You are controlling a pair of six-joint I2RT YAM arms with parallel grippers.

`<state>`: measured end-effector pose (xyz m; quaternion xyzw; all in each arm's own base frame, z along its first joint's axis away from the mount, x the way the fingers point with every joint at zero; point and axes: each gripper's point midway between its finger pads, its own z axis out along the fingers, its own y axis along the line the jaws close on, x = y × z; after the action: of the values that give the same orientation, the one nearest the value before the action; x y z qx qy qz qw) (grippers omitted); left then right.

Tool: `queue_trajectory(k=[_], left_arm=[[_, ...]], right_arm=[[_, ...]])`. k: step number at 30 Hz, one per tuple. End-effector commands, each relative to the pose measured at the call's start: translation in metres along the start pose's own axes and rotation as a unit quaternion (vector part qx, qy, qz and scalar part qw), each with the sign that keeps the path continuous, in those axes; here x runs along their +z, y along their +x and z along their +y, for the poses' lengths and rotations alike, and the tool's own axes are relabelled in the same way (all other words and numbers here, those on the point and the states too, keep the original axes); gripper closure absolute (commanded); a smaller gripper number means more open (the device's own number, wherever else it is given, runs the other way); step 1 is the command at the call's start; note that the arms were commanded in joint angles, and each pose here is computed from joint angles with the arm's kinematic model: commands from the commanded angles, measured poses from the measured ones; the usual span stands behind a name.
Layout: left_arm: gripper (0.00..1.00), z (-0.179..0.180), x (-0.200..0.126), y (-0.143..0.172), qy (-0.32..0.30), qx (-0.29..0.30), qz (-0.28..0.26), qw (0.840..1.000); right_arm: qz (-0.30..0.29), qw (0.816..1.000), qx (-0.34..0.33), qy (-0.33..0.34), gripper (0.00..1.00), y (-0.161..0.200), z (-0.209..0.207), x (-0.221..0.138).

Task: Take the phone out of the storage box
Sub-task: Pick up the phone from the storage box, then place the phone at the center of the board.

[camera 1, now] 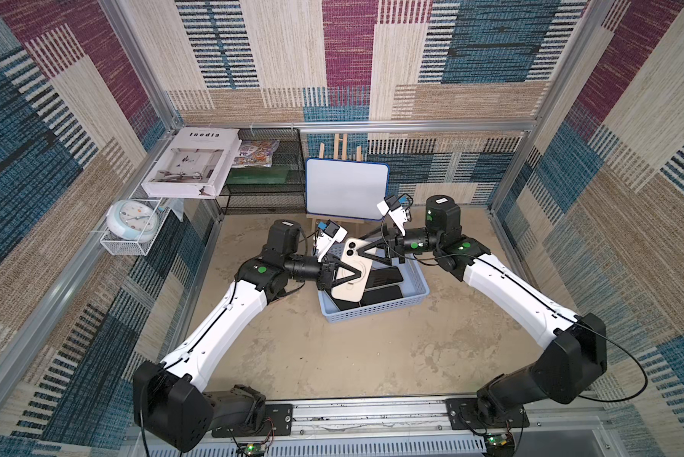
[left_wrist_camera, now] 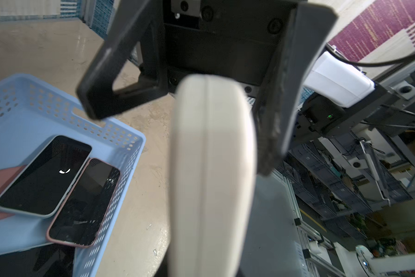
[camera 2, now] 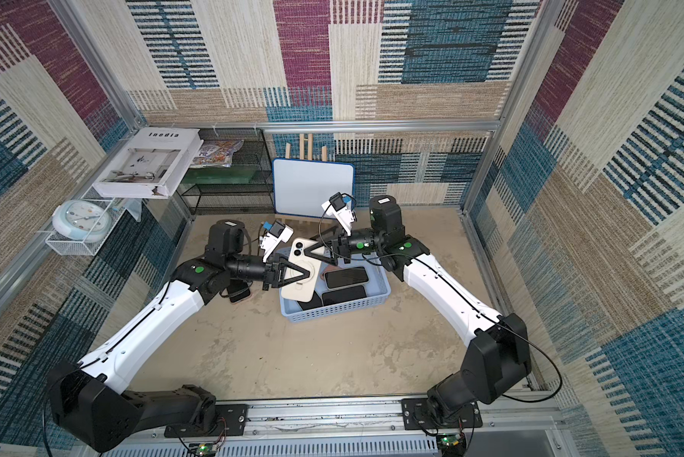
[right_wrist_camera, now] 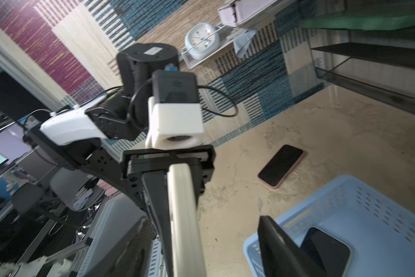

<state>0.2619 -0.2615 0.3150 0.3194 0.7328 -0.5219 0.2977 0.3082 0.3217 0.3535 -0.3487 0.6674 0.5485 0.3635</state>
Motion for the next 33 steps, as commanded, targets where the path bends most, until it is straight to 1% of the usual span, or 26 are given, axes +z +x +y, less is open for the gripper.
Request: queue_trajectory(k=[1, 2, 3, 4, 5, 6, 7, 8, 9, 10, 11, 13, 14, 16, 18, 19, 21, 22, 24, 27, 30, 33], left_arm=[[1.00, 0.046, -0.021, -0.003, -0.143, -0.065, -0.016, 0.987], [1.00, 0.063, -0.031, 0.000, -0.190, -0.092, -0.019, 0.977], [1.00, 0.084, -0.047, 0.006, -0.244, -0.125, -0.022, 0.961], [1.00, 0.107, -0.066, 0.014, -0.309, -0.158, -0.026, 0.937], [1.00, 0.123, -0.083, 0.021, -0.358, -0.184, -0.030, 0.915], [1.00, 0.139, -0.105, 0.032, -0.417, -0.209, -0.031, 0.884], [1.00, 0.153, -0.128, 0.044, -0.481, -0.224, -0.026, 0.847], [1.00, 0.163, -0.147, 0.053, -0.533, -0.228, -0.022, 0.815], [1.00, 0.171, -0.168, 0.063, -0.587, -0.231, -0.013, 0.776], [1.00, 0.176, -0.186, 0.070, -0.632, -0.229, -0.005, 0.741], [1.00, 0.180, -0.198, 0.076, -0.662, -0.227, 0.002, 0.715], [1.00, 0.188, -0.224, 0.085, -0.724, -0.221, 0.020, 0.653], [1.00, 0.191, -0.234, 0.089, -0.749, -0.218, 0.030, 0.626], [1.00, 0.201, -0.256, 0.102, -0.795, -0.220, 0.062, 0.562], [1.00, 0.211, -0.271, 0.116, -0.821, -0.228, 0.087, 0.516], [1.00, 0.217, -0.276, 0.123, -0.829, -0.232, 0.099, 0.499], [1.00, 0.227, -0.286, 0.136, -0.843, -0.240, 0.119, 0.467], [1.00, 0.233, -0.290, 0.143, -0.846, -0.245, 0.131, 0.455], [1.00, 0.247, -0.294, 0.153, -0.845, -0.256, 0.151, 0.444], [1.00, 0.268, -0.294, 0.163, -0.838, -0.273, 0.172, 0.440], [1.00, 0.284, -0.296, 0.167, -0.836, -0.277, 0.187, 0.436], [1.00, 0.298, -0.290, 0.170, -0.827, -0.284, 0.200, 0.442]], right_arm=[[-0.028, 0.983, 0.065, 0.172, 0.22, 0.000, -0.075, -0.022], [-0.026, 0.970, 0.081, 0.228, 0.22, 0.008, -0.098, -0.032], [-0.024, 0.957, 0.092, 0.273, 0.22, 0.016, -0.115, -0.042], [-0.018, 0.947, 0.096, 0.306, 0.21, 0.026, -0.127, -0.049], [-0.012, 0.942, 0.089, 0.324, 0.21, 0.032, -0.134, -0.052], [-0.003, 0.939, 0.081, 0.333, 0.21, 0.040, -0.139, -0.054], [0.005, 0.935, 0.081, 0.345, 0.21, 0.049, -0.145, -0.056], [0.013, 0.932, 0.082, 0.352, 0.21, 0.056, -0.150, -0.057], [0.023, 0.928, 0.084, 0.361, 0.21, 0.064, -0.156, -0.057], [0.036, 0.924, 0.086, 0.371, 0.21, 0.073, -0.163, -0.058], [0.046, 0.920, 0.089, 0.379, 0.21, 0.080, -0.168, -0.059], [0.068, 0.912, 0.093, 0.393, 0.21, 0.095, -0.180, -0.060], [0.075, 0.911, 0.094, 0.396, 0.21, 0.099, -0.183, -0.059], [0.087, 0.909, 0.097, 0.396, 0.21, 0.109, -0.189, -0.058], [0.096, 0.910, 0.095, 0.393, 0.22, 0.114, -0.190, -0.056], [0.099, 0.910, 0.093, 0.392, 0.22, 0.115, -0.190, -0.056], [0.103, 0.910, 0.087, 0.391, 0.22, 0.116, -0.190, -0.056], [0.102, 0.911, 0.083, 0.391, 0.22, 0.115, -0.189, -0.057], [0.099, 0.912, 0.080, 0.389, 0.22, 0.114, -0.187, -0.057], [0.095, 0.916, 0.077, 0.382, 0.22, 0.112, -0.183, -0.057], [0.095, 0.917, 0.077, 0.380, 0.22, 0.113, -0.181, -0.057], [0.094, 0.917, 0.076, 0.380, 0.22, 0.112, -0.180, -0.057]])
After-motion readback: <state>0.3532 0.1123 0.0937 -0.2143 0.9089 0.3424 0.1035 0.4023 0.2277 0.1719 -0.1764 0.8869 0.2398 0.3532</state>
